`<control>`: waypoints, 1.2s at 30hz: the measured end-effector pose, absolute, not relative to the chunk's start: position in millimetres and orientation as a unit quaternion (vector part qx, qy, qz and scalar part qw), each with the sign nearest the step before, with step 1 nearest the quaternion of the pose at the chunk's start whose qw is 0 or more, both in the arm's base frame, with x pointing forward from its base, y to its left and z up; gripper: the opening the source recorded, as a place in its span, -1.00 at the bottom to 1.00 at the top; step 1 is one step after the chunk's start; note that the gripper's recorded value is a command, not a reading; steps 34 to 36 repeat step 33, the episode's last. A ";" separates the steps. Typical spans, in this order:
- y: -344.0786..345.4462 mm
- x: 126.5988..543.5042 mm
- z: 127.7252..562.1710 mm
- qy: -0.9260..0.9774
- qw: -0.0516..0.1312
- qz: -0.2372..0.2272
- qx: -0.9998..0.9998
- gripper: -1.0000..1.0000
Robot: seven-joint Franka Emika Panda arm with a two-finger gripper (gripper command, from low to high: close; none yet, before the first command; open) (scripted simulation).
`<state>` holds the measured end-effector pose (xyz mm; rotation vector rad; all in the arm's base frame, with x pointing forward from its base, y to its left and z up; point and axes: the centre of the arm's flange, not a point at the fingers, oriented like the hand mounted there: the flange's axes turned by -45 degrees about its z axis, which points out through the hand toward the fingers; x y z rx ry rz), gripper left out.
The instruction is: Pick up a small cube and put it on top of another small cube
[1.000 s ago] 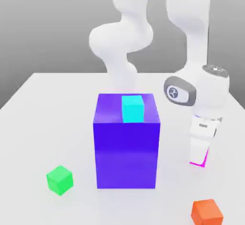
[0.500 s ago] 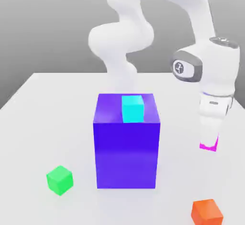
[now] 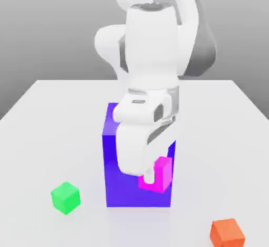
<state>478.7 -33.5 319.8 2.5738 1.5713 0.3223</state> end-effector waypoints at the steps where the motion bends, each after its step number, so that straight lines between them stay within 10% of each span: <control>1: -57.3 477.6 321.0 0.513 0.058 0.103 0.850 -1.00; 10: -176.9 376.0 248.1 0.446 0.003 0.005 0.895 -1.00; 30: -175.6 374.7 186.2 0.448 0.000 0.002 0.894 -1.00; 31: -175.5 372.6 180.2 0.447 0.000 0.001 0.895 1.00; 36: -175.5 372.6 180.2 0.447 0.000 0.001 0.895 1.00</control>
